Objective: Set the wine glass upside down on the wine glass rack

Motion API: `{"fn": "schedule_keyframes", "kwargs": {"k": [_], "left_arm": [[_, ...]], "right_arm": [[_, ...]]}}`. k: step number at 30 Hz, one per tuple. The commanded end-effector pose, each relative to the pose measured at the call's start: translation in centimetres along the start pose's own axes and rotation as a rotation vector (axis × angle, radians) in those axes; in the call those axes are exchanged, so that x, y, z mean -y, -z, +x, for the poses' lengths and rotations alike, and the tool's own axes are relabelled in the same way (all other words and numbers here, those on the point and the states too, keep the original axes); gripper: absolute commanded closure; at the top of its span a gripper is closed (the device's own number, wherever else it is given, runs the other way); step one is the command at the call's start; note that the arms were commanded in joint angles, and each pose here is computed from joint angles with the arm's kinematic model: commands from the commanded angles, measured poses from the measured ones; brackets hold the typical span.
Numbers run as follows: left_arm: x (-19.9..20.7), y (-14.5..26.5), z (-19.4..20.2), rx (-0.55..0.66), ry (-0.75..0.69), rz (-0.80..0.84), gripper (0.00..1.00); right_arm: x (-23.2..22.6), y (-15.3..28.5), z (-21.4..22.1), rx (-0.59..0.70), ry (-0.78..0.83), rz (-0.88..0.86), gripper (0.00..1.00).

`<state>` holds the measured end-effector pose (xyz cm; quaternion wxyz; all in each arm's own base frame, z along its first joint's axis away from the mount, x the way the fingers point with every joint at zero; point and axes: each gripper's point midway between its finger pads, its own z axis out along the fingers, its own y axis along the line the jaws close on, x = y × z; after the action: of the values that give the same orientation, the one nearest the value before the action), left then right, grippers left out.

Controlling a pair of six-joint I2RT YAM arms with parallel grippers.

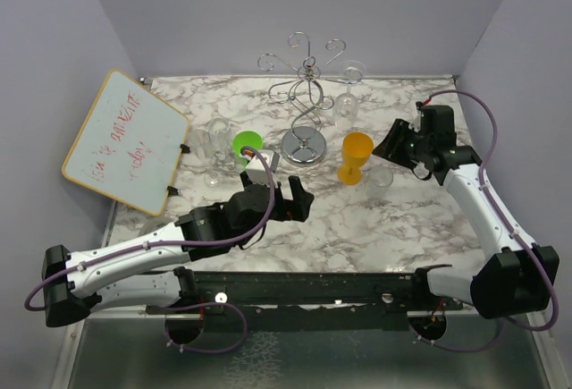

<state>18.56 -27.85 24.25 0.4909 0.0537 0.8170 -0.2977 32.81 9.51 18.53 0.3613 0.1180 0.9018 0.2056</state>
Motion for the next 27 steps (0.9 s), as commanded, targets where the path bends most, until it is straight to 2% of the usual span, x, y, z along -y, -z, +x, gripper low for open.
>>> {"fn": "schedule_keyframes", "kwargs": {"k": [1, 10, 15, 22, 27], "left_arm": [[0.2, -0.7, -0.5, 0.078, 0.131, 0.006, 0.01], [-0.5, -1.7, 0.0, 0.108, 0.169, -0.024, 0.01], [-0.4, -2.2, 0.2, 0.093, 0.167, -0.023, 0.05], [0.1, -2.7, 0.3, 0.069, 0.207, -0.022, 0.06], [-0.3, -2.8, -0.1, 0.080, 0.269, -0.048, 0.03]], "right_arm": [[-1.2, -1.1, -1.7, 0.028, 0.004, -0.015, 0.49], [-2.1, -3.3, -1.8, 0.002, 0.061, 0.019, 0.54], [-1.1, -4.3, -0.9, -0.050, 0.093, 0.099, 0.72], [-2.0, -2.9, -0.6, -0.049, 0.127, 0.068, 0.98], [-3.2, -0.7, 0.3, -0.047, 0.143, -0.005, 0.99]]}}
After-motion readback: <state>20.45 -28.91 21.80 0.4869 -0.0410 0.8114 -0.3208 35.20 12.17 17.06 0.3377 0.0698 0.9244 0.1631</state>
